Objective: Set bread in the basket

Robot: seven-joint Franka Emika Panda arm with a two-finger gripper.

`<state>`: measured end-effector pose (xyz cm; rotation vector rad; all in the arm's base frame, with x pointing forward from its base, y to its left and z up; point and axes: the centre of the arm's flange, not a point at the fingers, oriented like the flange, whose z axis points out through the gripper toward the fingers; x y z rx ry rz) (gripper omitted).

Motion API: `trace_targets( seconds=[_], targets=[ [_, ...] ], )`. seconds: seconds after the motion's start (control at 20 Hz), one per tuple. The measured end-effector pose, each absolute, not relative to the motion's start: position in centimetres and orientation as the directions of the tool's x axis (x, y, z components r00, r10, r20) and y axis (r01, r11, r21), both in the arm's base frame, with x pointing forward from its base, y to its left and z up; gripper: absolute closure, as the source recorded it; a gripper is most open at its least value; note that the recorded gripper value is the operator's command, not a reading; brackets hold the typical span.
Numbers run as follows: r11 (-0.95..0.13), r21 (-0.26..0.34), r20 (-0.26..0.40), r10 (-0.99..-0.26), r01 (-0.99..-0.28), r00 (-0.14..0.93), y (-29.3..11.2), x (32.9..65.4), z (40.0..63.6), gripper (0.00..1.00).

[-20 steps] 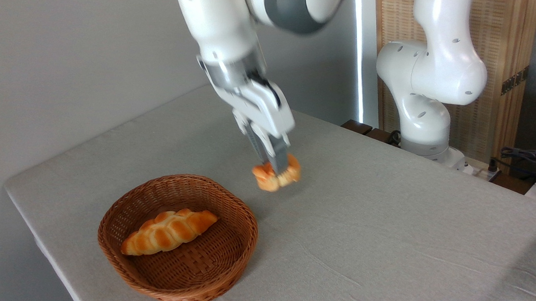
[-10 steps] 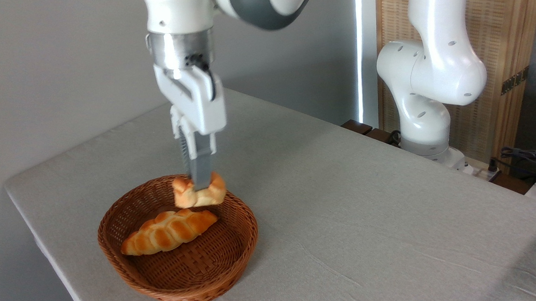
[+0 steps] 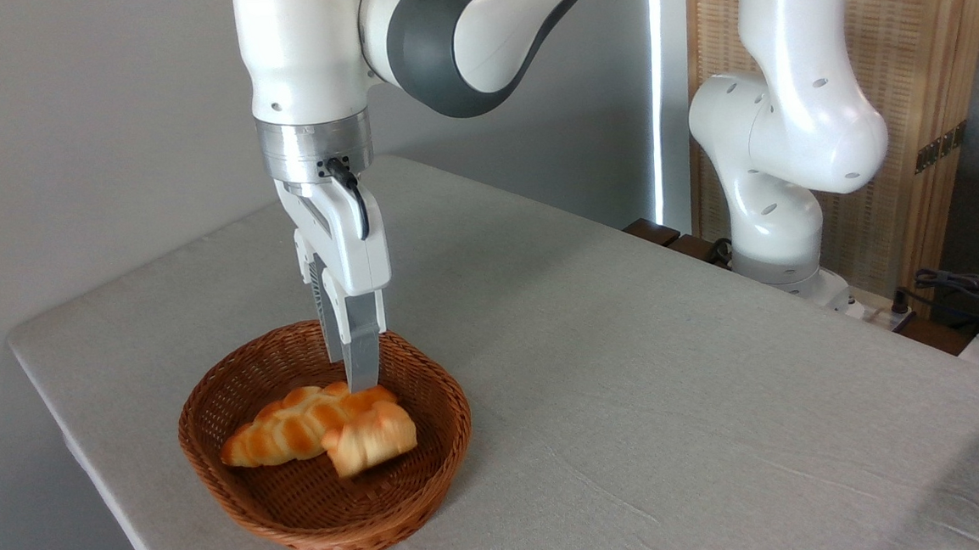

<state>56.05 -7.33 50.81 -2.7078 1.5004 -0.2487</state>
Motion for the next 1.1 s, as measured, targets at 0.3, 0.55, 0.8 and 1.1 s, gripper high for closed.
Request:
trace_targets(
  seconds=[0.3, 0.55, 0.8, 1.1],
  targets=[
    [-0.535, -0.146, 0.152, -0.843, -0.832, 0.516, -7.4, 56.5, 51.6, 0.0],
    [-0.584, -0.043, 0.079, -0.811, -0.811, 0.58, -6.6, 54.8, 56.5, 0.0],
    [-0.635, 0.035, 0.046, -0.77, -0.771, 0.636, -4.4, 54.1, 62.5, 0.0],
    [-0.684, 0.065, 0.06, -0.724, -0.727, 0.687, -2.9, 54.9, 62.8, 0.0]
  ],
)
